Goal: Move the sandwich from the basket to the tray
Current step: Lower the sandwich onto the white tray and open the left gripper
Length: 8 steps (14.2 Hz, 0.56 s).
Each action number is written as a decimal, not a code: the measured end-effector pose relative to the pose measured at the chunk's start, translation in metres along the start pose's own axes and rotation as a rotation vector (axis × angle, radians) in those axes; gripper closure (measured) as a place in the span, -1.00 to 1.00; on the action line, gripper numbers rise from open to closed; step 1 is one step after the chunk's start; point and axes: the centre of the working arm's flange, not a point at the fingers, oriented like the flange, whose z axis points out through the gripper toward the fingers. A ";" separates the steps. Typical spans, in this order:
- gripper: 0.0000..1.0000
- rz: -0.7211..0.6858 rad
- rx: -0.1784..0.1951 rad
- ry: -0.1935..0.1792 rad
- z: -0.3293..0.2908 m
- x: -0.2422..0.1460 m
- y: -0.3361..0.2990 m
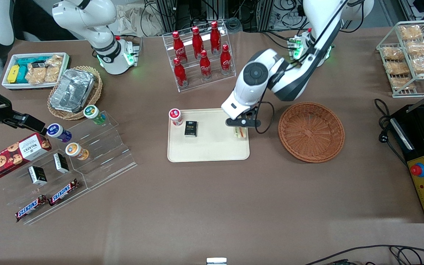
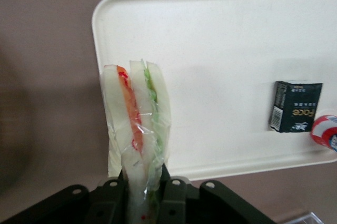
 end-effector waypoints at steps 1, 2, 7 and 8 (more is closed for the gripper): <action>0.59 0.000 -0.013 0.002 0.016 -0.002 -0.003; 0.59 0.001 -0.019 0.000 0.029 -0.005 -0.006; 0.59 0.045 0.005 0.015 0.056 -0.001 -0.013; 0.57 0.051 0.011 0.019 0.059 0.001 -0.015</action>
